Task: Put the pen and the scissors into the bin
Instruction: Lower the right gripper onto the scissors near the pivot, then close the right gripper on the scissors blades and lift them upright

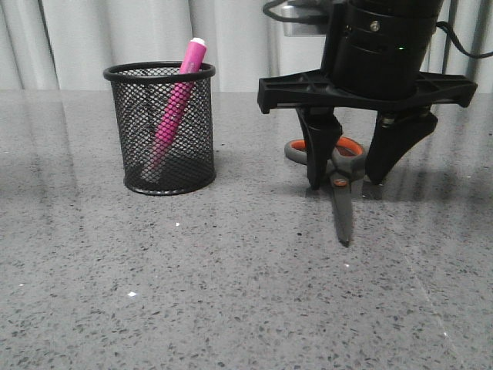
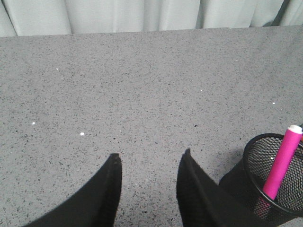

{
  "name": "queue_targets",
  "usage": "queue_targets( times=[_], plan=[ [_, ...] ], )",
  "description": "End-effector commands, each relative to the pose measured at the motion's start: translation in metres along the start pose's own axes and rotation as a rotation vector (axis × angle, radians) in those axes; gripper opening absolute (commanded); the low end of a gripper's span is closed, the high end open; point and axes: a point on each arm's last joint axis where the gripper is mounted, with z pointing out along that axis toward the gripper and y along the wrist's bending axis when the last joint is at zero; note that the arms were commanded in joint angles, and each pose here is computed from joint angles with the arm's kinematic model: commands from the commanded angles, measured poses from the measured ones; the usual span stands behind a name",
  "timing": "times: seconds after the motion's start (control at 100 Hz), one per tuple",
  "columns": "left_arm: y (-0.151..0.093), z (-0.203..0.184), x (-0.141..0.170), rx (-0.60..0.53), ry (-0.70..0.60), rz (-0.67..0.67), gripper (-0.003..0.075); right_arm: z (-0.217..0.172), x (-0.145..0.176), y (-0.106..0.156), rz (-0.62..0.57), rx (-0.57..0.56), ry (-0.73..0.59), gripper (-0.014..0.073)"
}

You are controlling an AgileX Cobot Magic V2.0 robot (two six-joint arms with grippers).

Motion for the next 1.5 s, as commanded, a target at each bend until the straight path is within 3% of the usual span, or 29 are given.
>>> queue_targets(
  times=[0.0, 0.53, 0.6, 0.82, 0.89, 1.24, 1.49],
  plan=[
    [-0.001, -0.01, -0.014, -0.016, -0.105, -0.028, 0.026, -0.02, -0.01, 0.001, -0.009, -0.023, -0.108, 0.0382],
    [-0.001, -0.01, -0.015, -0.022, -0.113, -0.026, 0.026, -0.002, -0.013, 0.002, -0.023, 0.0, -0.084, 0.0373],
    [-0.001, -0.01, -0.015, -0.022, -0.113, -0.026, 0.026, -0.001, -0.013, 0.002, -0.023, 0.001, -0.081, 0.0312],
    [0.0, -0.01, -0.015, -0.025, -0.117, -0.025, 0.026, -0.002, -0.013, 0.002, -0.029, 0.002, -0.081, -0.0074],
    [0.0, -0.01, -0.015, -0.025, -0.117, -0.025, 0.026, -0.005, -0.014, 0.001, -0.033, 0.004, -0.093, -0.0074],
    [0.0, -0.01, -0.015, -0.025, -0.117, -0.025, 0.026, -0.071, -0.009, -0.006, -0.053, -0.068, -0.391, -0.0074],
    [0.0, -0.01, -0.015, -0.025, -0.117, -0.025, 0.026, -0.111, 0.013, -0.005, -0.057, -0.302, -0.815, -0.0074]
  ],
)
